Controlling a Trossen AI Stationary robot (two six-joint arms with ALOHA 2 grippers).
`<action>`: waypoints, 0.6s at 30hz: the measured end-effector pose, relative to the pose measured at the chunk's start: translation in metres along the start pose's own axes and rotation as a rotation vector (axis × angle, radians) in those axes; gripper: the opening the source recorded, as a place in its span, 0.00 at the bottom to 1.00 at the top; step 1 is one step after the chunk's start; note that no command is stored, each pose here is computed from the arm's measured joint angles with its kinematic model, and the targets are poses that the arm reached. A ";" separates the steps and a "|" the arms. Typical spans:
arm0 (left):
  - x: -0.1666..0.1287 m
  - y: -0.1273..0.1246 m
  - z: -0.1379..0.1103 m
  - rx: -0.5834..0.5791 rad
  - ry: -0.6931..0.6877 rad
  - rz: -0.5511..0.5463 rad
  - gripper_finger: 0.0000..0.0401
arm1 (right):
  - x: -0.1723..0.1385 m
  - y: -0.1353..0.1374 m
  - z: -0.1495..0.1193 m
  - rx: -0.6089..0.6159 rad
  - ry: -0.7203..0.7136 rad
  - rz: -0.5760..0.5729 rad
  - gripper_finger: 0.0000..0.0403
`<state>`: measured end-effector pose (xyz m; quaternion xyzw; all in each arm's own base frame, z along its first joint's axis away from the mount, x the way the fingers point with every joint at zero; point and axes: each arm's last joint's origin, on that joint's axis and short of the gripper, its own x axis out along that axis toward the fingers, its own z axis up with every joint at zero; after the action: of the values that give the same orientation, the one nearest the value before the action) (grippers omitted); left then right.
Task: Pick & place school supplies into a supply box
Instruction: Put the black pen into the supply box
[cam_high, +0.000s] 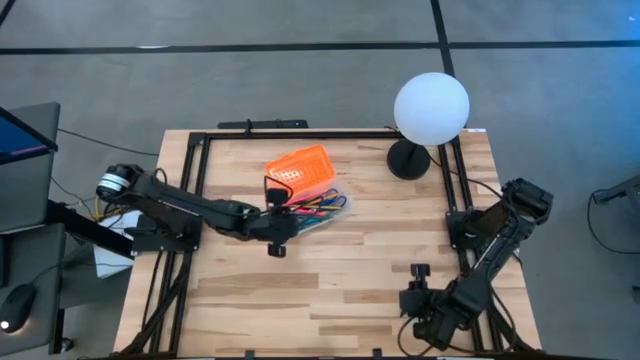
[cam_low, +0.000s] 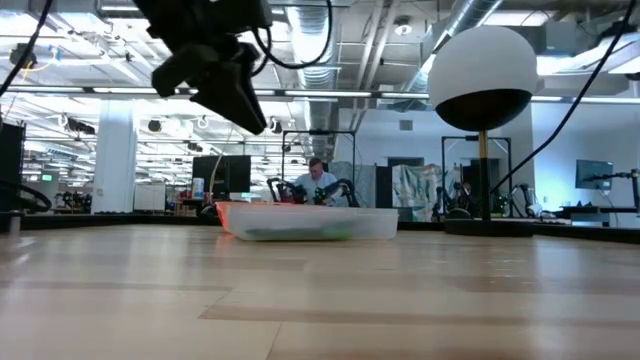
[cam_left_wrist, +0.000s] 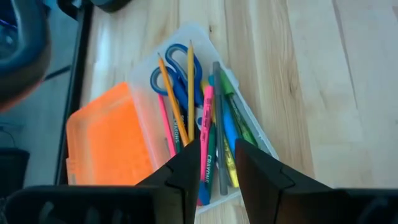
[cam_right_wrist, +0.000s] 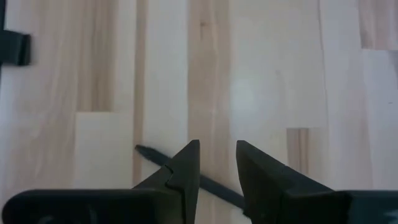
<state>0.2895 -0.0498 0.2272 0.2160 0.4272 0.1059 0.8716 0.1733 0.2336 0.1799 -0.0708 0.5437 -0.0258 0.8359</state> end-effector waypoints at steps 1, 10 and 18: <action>-0.001 -0.001 -0.002 -0.002 -0.011 0.008 0.23 | -0.001 0.002 -0.002 -0.006 -0.002 0.003 0.24; 0.001 -0.004 -0.015 -0.003 -0.016 0.017 0.23 | 0.010 0.002 -0.018 -0.020 0.029 0.031 0.24; 0.002 -0.005 -0.017 -0.019 -0.016 0.017 0.23 | 0.022 0.000 -0.030 0.059 0.087 0.078 0.24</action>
<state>0.2772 -0.0485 0.2141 0.2124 0.4175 0.1157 0.8759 0.1545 0.2286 0.1481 -0.0236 0.5808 -0.0125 0.8136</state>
